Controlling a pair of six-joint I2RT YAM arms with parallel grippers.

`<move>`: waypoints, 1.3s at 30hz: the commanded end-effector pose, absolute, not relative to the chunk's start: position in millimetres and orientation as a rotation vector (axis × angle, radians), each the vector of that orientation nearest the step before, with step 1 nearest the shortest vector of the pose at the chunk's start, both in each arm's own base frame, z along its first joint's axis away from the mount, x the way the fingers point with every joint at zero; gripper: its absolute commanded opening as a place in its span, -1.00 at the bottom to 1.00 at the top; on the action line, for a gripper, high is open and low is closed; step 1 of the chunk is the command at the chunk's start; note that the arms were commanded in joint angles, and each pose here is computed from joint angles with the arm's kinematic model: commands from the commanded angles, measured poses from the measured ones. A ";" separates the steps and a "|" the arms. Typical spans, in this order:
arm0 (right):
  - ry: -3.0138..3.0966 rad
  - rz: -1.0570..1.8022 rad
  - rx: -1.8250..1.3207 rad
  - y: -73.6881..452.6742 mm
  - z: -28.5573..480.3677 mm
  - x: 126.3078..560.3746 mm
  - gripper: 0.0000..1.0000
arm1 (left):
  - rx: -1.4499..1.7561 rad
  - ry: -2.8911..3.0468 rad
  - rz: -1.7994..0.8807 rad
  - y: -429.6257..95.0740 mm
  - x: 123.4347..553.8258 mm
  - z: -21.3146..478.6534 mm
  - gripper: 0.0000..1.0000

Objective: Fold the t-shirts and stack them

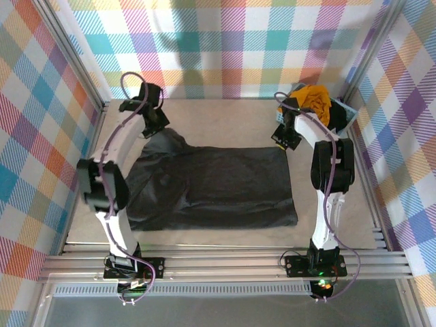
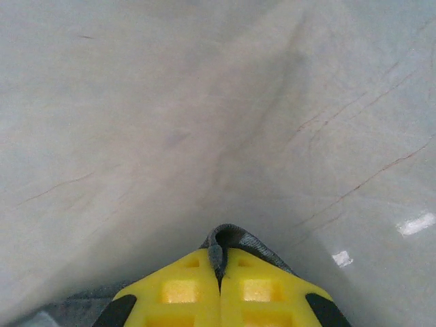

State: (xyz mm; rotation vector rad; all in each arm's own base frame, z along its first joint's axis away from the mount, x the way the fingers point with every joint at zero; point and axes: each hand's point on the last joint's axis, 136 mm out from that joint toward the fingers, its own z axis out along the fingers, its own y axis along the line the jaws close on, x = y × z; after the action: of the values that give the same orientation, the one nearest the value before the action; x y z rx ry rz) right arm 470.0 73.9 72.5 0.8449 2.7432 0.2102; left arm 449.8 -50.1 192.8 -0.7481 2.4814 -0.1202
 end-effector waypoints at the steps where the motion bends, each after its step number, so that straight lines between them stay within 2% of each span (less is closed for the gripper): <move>1: 2.751 0.272 0.782 77.2 100.5 447.8 -1.00 | -0.840 2.413 -0.113 -38.4 408.4 202.7 -1.00; 7: 2.786 0.226 0.827 64.3 92.8 382.4 -1.00 | -0.943 2.380 -0.071 -13.9 315.8 201.8 -1.00; 12: 2.856 0.201 0.821 57.7 72.8 334.7 -1.00 | -1.036 2.398 0.017 7.5 237.8 179.5 -1.00; 18: 2.915 0.211 0.845 57.6 56.2 298.3 -1.00 | -1.159 2.421 0.037 16.6 177.7 148.9 -1.00; 24: 2.931 0.224 0.851 58.1 55.6 284.1 -1.00 | -1.209 2.424 0.029 16.5 166.3 133.3 -1.00; 39: 2.975 0.180 0.891 52.9 48.8 254.4 -1.00 | -1.193 2.452 0.063 16.8 170.5 119.1 -1.00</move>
State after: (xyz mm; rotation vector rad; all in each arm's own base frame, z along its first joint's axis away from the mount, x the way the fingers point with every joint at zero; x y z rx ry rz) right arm 266.6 56.6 51.8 0.8623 2.9398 0.2096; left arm 172.3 15.5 125.9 -1.1979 2.4396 0.0333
